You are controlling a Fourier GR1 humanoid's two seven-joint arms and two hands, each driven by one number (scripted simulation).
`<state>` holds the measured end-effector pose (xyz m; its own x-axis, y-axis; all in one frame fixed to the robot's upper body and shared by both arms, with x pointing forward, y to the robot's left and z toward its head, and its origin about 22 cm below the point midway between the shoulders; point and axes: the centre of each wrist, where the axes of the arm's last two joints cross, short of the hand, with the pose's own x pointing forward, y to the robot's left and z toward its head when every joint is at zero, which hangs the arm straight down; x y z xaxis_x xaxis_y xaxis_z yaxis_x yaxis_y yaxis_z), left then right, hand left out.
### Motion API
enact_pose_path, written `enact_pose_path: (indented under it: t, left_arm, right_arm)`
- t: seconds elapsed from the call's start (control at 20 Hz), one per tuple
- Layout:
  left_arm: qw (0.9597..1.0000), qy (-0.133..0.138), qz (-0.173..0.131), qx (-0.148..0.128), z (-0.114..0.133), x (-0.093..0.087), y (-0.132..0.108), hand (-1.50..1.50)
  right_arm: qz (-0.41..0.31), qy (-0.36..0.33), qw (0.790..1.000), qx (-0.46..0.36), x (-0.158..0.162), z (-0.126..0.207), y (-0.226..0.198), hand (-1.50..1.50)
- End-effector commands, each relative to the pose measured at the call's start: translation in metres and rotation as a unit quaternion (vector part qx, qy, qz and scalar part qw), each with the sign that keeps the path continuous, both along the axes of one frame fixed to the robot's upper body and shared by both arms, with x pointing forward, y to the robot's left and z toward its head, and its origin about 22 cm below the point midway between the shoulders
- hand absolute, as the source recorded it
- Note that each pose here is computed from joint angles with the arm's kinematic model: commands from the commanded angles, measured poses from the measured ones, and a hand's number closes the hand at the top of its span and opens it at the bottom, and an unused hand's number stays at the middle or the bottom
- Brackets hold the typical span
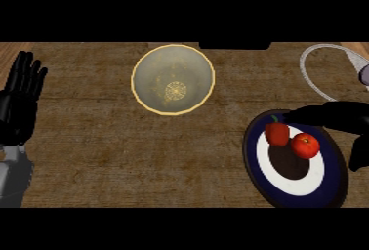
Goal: Pick the tomato from the plate and place it in the bowl
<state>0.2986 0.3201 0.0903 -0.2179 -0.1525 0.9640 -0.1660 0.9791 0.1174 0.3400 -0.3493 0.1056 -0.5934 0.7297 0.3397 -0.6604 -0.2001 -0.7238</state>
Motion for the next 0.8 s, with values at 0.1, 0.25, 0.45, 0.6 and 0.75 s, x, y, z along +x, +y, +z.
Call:
enact_pose_path:
  t: [0.1,0.25,0.45,0.6,0.75]
  left_arm:
    - [0.9999,0.006,0.011,-0.005,-0.011,-0.008,-0.006,0.0]
    - [1.0,0.004,-0.002,-0.001,0.004,-0.002,-0.001,0.0]
    - [1.0,0.004,0.005,-0.006,-0.007,-0.004,0.008,0.0]
    - [0.9999,0.002,0.006,-0.014,-0.01,-0.013,0.006,0.0]
    - [0.9999,0.012,-0.004,-0.001,0.0,0.0,0.008,0.0]
  right_arm:
    - [0.036,0.043,0.998,0.005,-0.006,0.001,-0.008,-1.5]
    - [0.02,0.052,0.998,-0.006,0.01,-0.023,-0.001,-1.5]
    - [0.033,0.051,0.998,-0.009,0.001,-0.033,0.001,-1.5]
    - [0.039,0.049,0.998,-0.014,-0.004,-0.044,0.022,-1.5]
    - [0.034,0.062,0.997,-0.037,0.008,-0.057,0.019,-1.5]
